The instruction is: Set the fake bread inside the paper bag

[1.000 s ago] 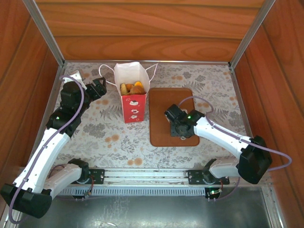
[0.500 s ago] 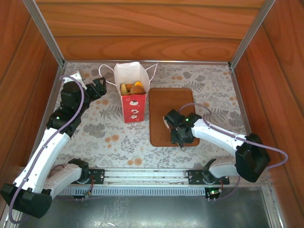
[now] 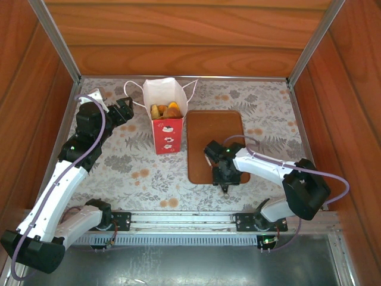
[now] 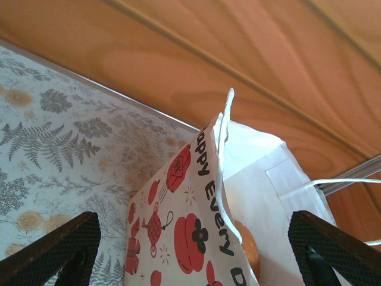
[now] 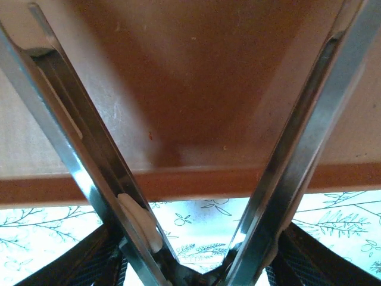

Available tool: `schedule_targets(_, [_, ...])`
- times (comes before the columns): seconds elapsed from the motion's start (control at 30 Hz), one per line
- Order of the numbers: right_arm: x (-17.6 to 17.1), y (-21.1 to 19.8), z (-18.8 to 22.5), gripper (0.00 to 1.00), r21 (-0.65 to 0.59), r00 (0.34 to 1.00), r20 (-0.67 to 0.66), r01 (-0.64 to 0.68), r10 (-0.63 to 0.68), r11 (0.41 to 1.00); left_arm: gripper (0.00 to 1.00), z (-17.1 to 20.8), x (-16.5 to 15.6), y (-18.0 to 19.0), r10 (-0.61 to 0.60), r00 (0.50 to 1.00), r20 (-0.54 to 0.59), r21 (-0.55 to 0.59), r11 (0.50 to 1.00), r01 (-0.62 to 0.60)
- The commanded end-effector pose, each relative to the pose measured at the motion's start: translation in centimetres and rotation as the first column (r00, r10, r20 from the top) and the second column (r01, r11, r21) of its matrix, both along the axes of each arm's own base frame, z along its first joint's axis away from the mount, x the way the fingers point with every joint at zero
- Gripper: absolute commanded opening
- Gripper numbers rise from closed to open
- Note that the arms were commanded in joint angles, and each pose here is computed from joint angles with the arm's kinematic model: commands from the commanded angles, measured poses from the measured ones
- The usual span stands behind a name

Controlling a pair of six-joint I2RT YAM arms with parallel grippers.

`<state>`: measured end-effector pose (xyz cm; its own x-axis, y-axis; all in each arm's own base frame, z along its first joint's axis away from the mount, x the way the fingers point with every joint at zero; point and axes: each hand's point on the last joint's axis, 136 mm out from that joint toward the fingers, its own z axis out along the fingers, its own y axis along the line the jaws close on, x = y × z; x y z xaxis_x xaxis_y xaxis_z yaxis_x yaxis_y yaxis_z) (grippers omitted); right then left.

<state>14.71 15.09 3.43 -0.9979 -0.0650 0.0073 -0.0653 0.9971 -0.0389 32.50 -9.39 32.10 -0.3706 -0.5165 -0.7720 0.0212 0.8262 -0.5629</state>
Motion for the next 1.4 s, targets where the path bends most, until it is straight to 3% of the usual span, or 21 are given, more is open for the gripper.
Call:
schedule_targets(0.0, [-0.9,-0.5,-0.3,0.64,-0.009,0.999,-0.04,0.033,-0.034,0.999,0.87,0.2,0.0,0.2,0.007,1.0,0.016,-0.014,1.0,-0.007])
schedule_targets(0.2, [-1.1,-0.6,-0.4,0.73,-0.014,0.998,-0.051,0.033,-0.033,0.999,0.87,0.1,0.2,0.1,0.005,1.0,0.013,-0.008,1.0,-0.005])
schedule_targets(0.43, [-0.7,-0.9,0.6,0.77,-0.031,0.999,-0.029,0.02,-0.021,0.999,0.87,0.1,0.4,0.1,0.007,1.0,0.014,0.001,1.0,-0.007])
schedule_targets(0.63, [0.3,-1.3,3.9,0.79,-0.037,0.999,0.044,-0.004,0.005,0.999,0.87,-0.2,0.4,0.3,0.012,1.0,0.011,0.012,1.0,-0.012])
schedule_targets(0.87, [3.1,-1.8,9.8,0.87,-0.015,0.968,0.241,-0.074,0.075,0.997,0.87,-1.3,0.7,1.0,0.043,0.999,0.004,0.019,0.999,-0.043])
schedule_targets(1.07, [7.8,-2.8,14.8,0.99,0.009,0.879,0.472,-0.089,0.074,0.996,0.87,-0.6,0.5,1.2,0.049,0.997,0.051,0.008,0.999,-0.05])
schedule_targets(1.2, [11.6,-3.3,18.4,1.0,0.066,0.77,0.637,-0.072,0.013,0.995,0.9,-0.8,-0.2,3.0,0.126,0.989,0.076,0.036,0.991,-0.129])
schedule_targets(1.3, [13.5,-3.9,20.4,1.0,0.083,0.692,0.722,-0.07,-0.012,0.994,0.99,-1.5,-1.1,5.0,0.202,0.975,0.094,0.087,0.974,-0.21])
schedule_targets(1.37, [14.5,-4.7,21.3,1.0,0.064,0.644,0.765,-0.05,-0.017,0.997,1.0,-2.1,-1.8,6.3,0.251,0.962,0.105,0.122,0.957,-0.263])
